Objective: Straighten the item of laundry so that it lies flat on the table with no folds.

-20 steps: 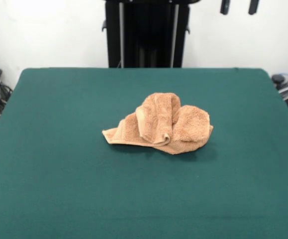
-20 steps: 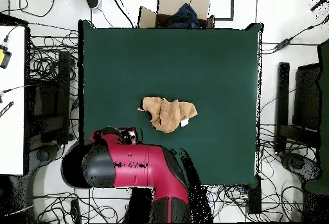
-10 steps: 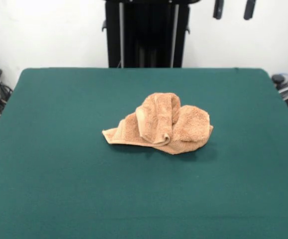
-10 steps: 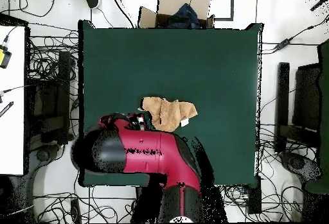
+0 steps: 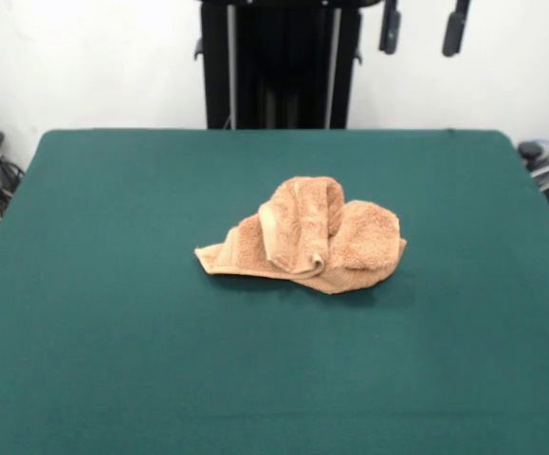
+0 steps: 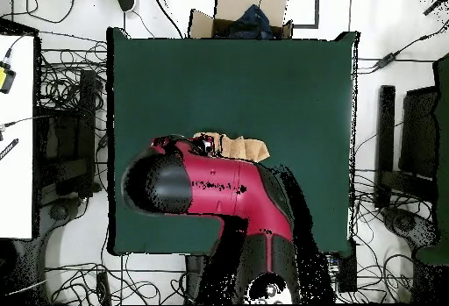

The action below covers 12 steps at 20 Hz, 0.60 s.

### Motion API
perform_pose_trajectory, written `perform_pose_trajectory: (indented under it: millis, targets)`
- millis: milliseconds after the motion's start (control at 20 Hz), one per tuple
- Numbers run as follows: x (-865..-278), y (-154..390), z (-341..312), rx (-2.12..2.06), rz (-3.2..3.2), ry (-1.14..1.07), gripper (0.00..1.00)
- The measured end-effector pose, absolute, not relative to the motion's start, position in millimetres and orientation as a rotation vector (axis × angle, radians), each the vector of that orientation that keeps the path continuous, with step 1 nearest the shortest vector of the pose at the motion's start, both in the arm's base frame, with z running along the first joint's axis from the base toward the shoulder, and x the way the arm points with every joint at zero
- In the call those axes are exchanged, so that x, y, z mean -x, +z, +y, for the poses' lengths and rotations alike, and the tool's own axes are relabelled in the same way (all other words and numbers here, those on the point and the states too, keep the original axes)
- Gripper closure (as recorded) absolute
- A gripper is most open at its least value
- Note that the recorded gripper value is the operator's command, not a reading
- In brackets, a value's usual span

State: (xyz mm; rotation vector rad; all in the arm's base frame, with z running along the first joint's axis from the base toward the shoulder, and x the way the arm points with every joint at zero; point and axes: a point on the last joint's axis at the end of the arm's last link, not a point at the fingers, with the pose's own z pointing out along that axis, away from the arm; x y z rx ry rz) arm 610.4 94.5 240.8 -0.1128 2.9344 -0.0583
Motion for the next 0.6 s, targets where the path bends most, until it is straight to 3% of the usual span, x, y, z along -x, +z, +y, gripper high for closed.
perform_pose_trajectory:
  millis: [600]
  targets:
    - [-622, 223, 71, 0.072, 2.954, -0.069, 0.0]
